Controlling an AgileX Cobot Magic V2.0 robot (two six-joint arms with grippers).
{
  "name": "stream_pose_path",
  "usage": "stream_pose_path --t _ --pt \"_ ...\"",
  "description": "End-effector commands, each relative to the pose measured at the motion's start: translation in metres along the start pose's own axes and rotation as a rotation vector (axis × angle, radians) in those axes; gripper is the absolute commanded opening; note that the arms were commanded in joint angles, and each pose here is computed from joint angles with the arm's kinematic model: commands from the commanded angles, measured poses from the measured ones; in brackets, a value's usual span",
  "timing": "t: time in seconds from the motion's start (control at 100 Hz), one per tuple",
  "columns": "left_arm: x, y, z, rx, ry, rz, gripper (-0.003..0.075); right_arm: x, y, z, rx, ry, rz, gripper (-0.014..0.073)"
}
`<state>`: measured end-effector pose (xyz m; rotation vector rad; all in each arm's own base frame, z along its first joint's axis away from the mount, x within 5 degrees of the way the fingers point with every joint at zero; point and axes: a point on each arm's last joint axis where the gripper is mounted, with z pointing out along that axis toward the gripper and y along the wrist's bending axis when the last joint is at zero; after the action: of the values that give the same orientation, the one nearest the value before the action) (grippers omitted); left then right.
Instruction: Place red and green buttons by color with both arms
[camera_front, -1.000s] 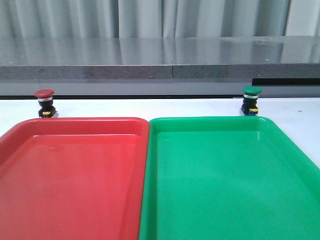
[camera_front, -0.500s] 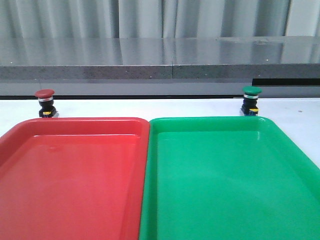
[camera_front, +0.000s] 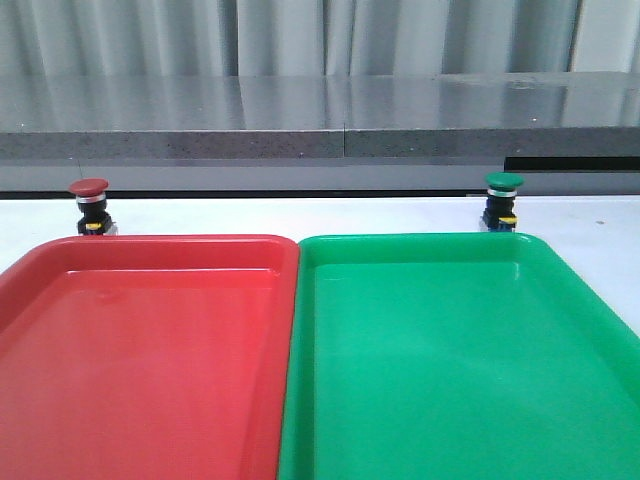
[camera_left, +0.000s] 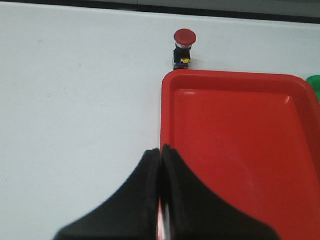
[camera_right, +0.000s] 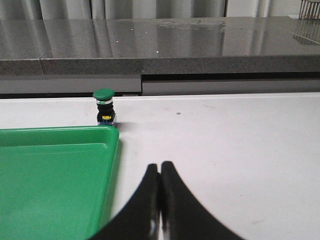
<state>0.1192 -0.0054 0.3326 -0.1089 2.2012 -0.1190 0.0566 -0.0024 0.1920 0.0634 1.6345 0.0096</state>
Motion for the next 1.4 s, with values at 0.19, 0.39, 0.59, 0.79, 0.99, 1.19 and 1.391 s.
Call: stream_pose_path --t 0.19,0.39,0.59,0.79,0.99,1.19,1.391 --pt "-0.013 -0.002 -0.004 0.014 -0.059 -0.007 0.0185 -0.013 0.001 -0.003 -0.008 -0.110 -0.005 -0.0067" --pt "-0.011 -0.002 -0.004 0.012 -0.041 -0.007 0.0629 -0.013 0.001 -0.003 -0.008 -0.110 -0.005 -0.0067" --pt "-0.015 -0.003 -0.004 0.019 -0.082 -0.010 0.0660 -0.013 0.001 -0.003 -0.008 -0.110 -0.005 -0.0067" --pt "-0.023 -0.005 -0.001 0.032 -0.114 -0.022 0.0660 -0.013 0.001 -0.003 -0.008 -0.110 -0.005 -0.0067" --pt "-0.052 -0.008 0.025 0.024 -0.062 -0.024 0.0660 -0.013 0.001 -0.003 -0.008 -0.110 -0.005 -0.0067" --pt "-0.088 -0.011 0.068 0.019 -0.055 -0.027 0.0660 -0.013 0.001 -0.003 -0.008 -0.110 -0.005 -0.0067" --pt "-0.115 -0.017 0.119 0.018 0.000 -0.019 0.0660 -0.013 0.001 -0.003 -0.008 -0.110 -0.005 -0.0067"
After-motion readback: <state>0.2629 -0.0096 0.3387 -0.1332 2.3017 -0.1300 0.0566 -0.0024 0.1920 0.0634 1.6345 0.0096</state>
